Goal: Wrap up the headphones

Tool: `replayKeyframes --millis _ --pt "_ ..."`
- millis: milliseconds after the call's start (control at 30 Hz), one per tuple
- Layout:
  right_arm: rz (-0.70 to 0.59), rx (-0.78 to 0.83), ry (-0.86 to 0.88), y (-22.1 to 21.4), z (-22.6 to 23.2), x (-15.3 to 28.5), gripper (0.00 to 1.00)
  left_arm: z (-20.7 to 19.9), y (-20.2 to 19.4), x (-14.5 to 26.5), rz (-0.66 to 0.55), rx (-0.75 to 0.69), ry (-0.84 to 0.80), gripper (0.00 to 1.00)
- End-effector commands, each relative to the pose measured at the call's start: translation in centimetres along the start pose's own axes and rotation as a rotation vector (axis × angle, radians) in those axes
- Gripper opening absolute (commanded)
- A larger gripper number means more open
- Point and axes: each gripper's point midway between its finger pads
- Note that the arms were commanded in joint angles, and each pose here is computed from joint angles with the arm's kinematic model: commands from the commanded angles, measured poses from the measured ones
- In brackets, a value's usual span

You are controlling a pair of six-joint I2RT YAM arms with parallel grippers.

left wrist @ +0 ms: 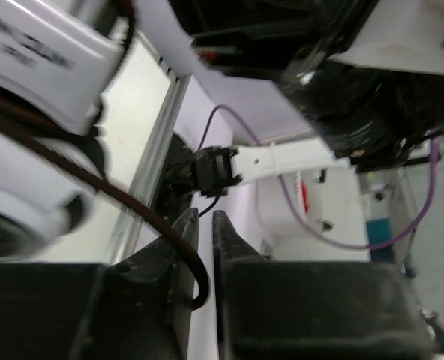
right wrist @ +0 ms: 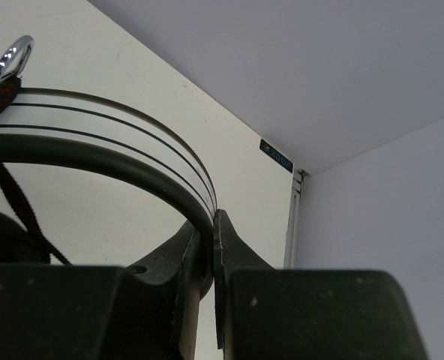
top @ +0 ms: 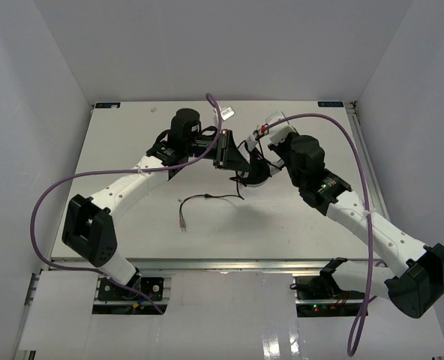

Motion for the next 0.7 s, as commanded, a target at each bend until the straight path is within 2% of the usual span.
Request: replayKeyframes --millis 0,67,100,233,400,467,533,667 --pt "0.0 -0.209 -0.147 1.2 -2.1 -0.9 0.08 -4.1 3.6 -1.3 -0.112 0.06 -0.046 0.3" --pt "0.01 -0.266 -0.119 1.6 -1.3 -1.5 0.08 -4.7 4.1 -2.0 -0.151 0.053 -0.024 0.4" --pt "0.015 -0.273 -0.108 1.8 -1.0 -1.7 0.08 -5.2 4.1 -2.3 -0.154 0.046 -0.027 0.42" --pt "0.068 -0.372 -0.015 2.4 0.3 -2.7 0.08 -5.8 3.4 -3.8 -0.185 -0.089 0.021 0.55" --pt "0.13 -0.581 0.115 3.7 0.2 -3.1 0.08 -5.4 -0.4 -5.2 -0.221 -0.274 0.048 0.56" --pt "0.138 -0.654 0.148 4.2 -0.3 -2.9 0.08 -5.0 -1.4 -5.3 -0.266 -0.402 0.079 0.56" --pt "0.139 -0.685 0.212 5.1 0.1 -2.4 0.08 -4.3 -3.8 -6.1 -0.252 -0.518 0.098 0.6" --pt "0.143 -0.75 0.322 6.7 0.8 -1.0 0.08 -1.4 -8.0 -7.7 -0.198 -0.658 0.205 0.67"
Point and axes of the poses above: each gripper's point midway between its finger pads, its own x axis back along the fingers, its own z axis along the line the jaws close on, y = z × x, and after that the axes turned 15 degrees about -x, right-handed
